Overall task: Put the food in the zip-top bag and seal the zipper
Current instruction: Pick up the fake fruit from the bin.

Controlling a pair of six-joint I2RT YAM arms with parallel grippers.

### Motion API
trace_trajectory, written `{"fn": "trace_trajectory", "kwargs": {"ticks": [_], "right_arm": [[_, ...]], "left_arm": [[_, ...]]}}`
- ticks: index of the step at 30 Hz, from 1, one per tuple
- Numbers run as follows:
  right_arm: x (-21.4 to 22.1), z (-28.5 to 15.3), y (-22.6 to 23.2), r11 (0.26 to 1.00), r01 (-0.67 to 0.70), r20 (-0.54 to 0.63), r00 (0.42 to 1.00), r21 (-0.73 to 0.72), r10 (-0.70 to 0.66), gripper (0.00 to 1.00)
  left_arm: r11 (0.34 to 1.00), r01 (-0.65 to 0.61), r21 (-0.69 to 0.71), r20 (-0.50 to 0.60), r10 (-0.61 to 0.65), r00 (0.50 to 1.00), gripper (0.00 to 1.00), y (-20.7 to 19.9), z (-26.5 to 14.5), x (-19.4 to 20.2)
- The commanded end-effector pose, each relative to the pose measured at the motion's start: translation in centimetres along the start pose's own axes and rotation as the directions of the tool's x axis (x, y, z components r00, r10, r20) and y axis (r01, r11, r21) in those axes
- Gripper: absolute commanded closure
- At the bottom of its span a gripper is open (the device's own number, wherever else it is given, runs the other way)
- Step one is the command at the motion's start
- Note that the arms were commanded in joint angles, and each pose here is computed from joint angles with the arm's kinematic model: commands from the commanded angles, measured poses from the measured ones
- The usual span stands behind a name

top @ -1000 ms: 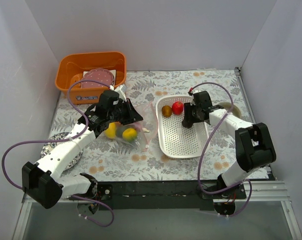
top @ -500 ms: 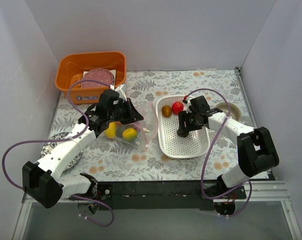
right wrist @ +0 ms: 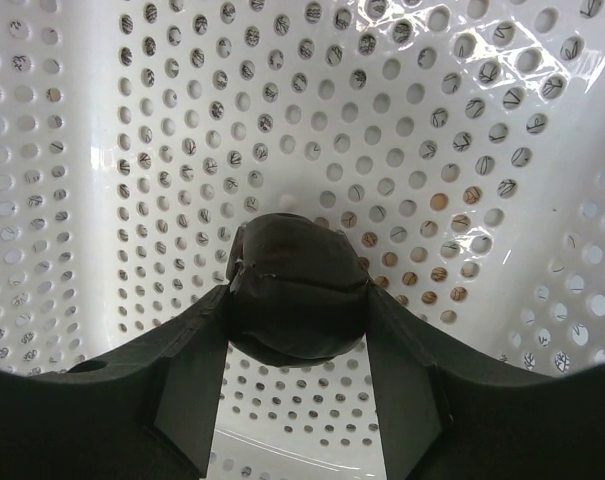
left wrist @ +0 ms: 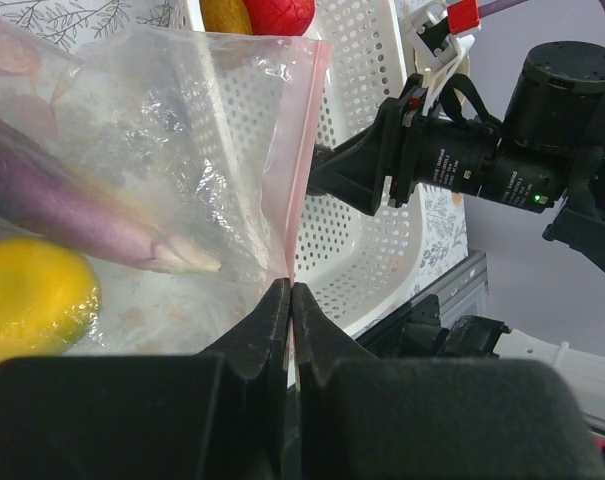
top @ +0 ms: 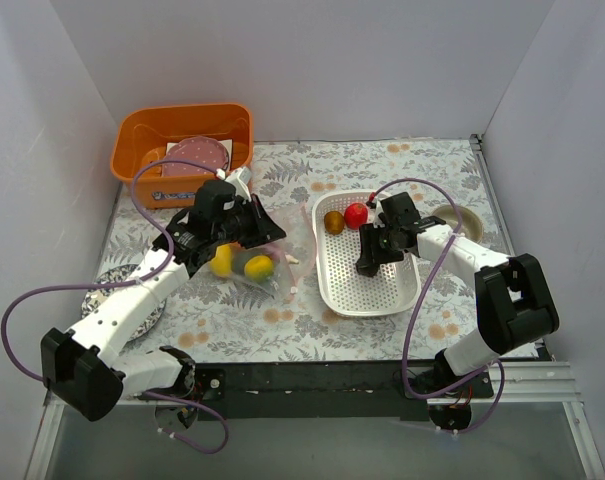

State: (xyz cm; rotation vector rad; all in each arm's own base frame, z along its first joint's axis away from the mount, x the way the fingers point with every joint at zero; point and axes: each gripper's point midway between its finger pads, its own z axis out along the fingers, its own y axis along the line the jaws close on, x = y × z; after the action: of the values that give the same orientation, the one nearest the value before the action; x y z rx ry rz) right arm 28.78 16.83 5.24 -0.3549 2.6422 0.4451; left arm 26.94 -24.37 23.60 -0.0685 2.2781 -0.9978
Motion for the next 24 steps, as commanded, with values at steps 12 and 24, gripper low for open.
{"fn": "trace_trajectory", "kwargs": {"ticks": [12,24], "right_arm": [[-0.9,-2.1,2.5,0.992,-0.094,0.035,0.995,-0.089,0.097,0.56],[-3.2,-6.0,5.9,0.962,-0.13,0.179,0.968,-0.242,0.176,0.55]], "left_arm": [[1.0,-0.008,0.022,0.036,0.007,0.999,1.0,-0.7,-0.8,-0.5],[0.999,0.026,0.019,0.025,-0.027,0.999,1.0,-0.3,-0.6,0.1]]}}
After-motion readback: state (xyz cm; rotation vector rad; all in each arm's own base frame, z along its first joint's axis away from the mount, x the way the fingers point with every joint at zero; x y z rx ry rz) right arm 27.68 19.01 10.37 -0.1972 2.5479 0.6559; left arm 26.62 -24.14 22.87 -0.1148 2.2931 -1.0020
